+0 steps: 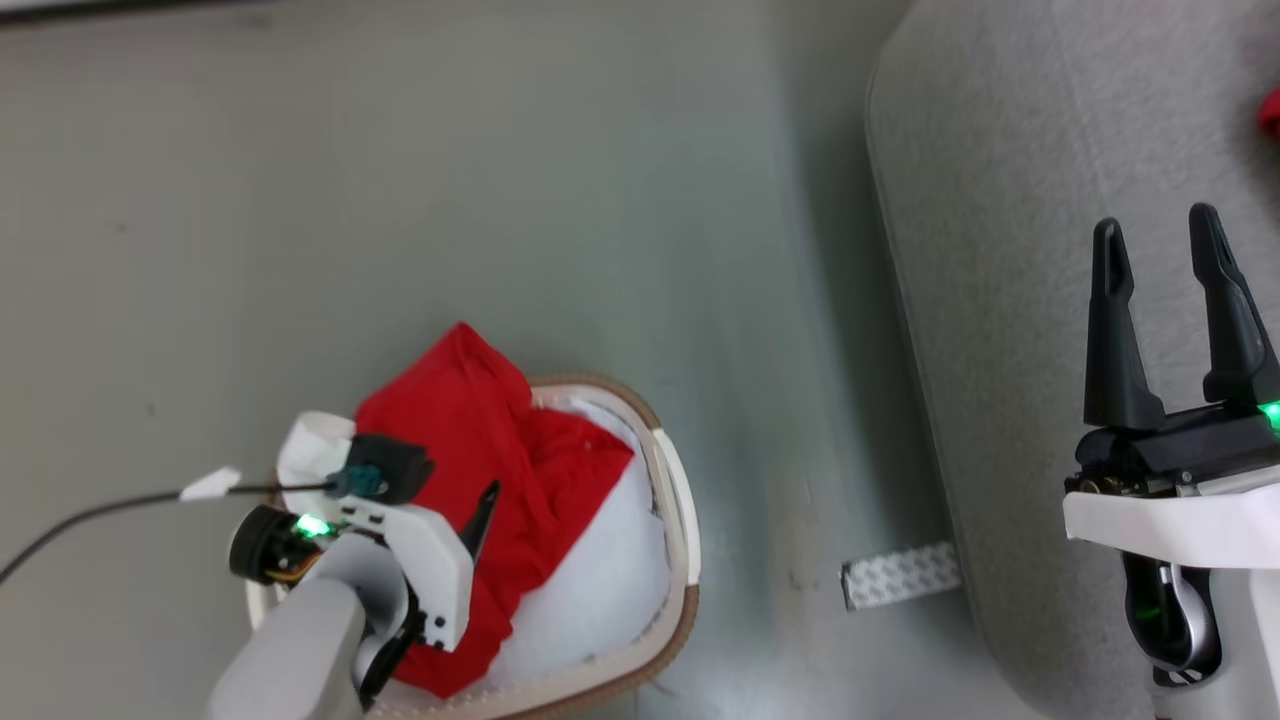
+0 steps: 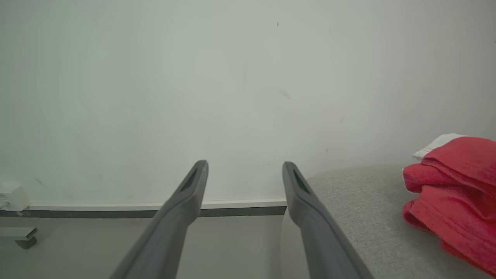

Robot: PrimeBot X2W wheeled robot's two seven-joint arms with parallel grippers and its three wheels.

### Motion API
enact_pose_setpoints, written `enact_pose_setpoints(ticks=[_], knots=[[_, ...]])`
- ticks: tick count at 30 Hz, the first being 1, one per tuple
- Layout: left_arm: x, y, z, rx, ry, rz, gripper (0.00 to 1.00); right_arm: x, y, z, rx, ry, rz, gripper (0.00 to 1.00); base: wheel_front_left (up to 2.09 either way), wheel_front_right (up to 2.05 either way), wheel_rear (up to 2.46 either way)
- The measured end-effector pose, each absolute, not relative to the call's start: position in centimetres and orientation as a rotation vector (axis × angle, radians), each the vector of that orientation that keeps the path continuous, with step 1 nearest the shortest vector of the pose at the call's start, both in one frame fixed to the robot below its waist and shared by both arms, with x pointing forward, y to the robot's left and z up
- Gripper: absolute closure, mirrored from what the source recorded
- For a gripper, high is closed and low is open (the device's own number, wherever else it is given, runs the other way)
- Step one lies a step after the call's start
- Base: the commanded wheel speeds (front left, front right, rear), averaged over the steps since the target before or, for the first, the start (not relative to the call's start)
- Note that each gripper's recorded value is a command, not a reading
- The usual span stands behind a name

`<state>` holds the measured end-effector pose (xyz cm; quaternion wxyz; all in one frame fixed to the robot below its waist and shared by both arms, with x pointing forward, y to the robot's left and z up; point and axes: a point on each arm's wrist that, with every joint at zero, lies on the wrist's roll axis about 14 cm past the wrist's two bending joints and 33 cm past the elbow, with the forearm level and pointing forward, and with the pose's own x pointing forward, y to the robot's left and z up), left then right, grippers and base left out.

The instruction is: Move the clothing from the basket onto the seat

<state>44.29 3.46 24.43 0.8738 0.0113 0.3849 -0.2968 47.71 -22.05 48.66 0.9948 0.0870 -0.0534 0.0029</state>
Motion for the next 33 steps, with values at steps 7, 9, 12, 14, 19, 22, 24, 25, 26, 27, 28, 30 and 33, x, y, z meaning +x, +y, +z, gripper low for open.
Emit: enact_pose_setpoints(ticks=[7, 9, 12, 14, 19, 22, 24, 25, 26, 27, 28, 30, 33], knots=[[42.8, 2.2, 17.8, 0.091, 0.974, -0.707, 0.0, 49.2, -22.5, 44.6, 0.177, -0.036, -0.024, 0.0, 0.0, 0.0, 0.0], [42.5, 2.3, 16.1, 0.111, 1.016, -0.72, 0.0, 49.5, -22.4, 43.4, 0.18, -0.013, -0.028, 0.0, 0.0, 0.0, 0.0], [41.6, 2.6, 13.4, 0.159, 1.102, -0.744, 0.0, 49.7, -22.6, 41.5, 0.174, 0.025, -0.04, 0.0, 0.0, 0.0, 0.0], [41.2, 2.7, 11.9, 0.193, 1.145, -0.763, 0.0, 49.6, -22.8, 40.2, 0.166, 0.055, -0.048, 0.0, 0.0, 0.0, 0.0], [40.0, 2.5, 8.9, 0.292, 1.245, -0.832, 0.0, 49.2, -23.3, 37.8, 0.152, 0.114, -0.068, 0.0, 0.0, 0.0, 0.0], [39.6, 2.3, 7.8, 0.313, 1.288, -0.847, 0.0, 49.0, -23.7, 37.2, 0.146, 0.131, -0.078, 0.0, 0.0, 0.0, 0.0], [39.6, 2.1, 7.4, 0.314, 1.29, -0.853, 0.0, 48.9, -23.9, 37.0, 0.139, 0.138, -0.085, 0.0, 0.0, 0.0, 0.0], [39.5, 2.1, 7.2, 0.314, 1.289, -0.855, 0.0, 48.9, -24.0, 36.9, 0.138, 0.14, -0.088, 0.0, 0.0, 0.0, 0.0], [39.5, 2.0, 7.2, 0.308, 1.284, -0.856, 0.51, 48.8, -24.1, 36.9, 0.137, 0.141, -0.092, 0.0, 0.0, 0.0, 0.0], [39.7, 2.0, 7.3, 0.306, 1.273, -0.855, 0.8, 48.8, -24.3, 36.9, 0.137, 0.141, -0.095, 0.0, 0.0, 0.0, 0.0], [39.8, 2.1, 7.4, 0.304, 1.263, -0.852, 1.0, 48.8, -24.3, 37.0, 0.137, 0.139, -0.097, 0.0, 0.0, 0.0, 0.0], [40.1, 2.1, 7.8, 0.29, 1.251, -0.84, 1.0, 48.9, -24.4, 37.5, 0.137, 0.125, -0.099, 0.0, 0.0, 0.0, 0.0], [40.2, 1.5, 8.9, 0.283, 1.218, -0.852, 1.0, 49.2, -24.2, 38.5, 0.144, 0.102, -0.091, 0.0, 0.0, 0.0, 0.0]])
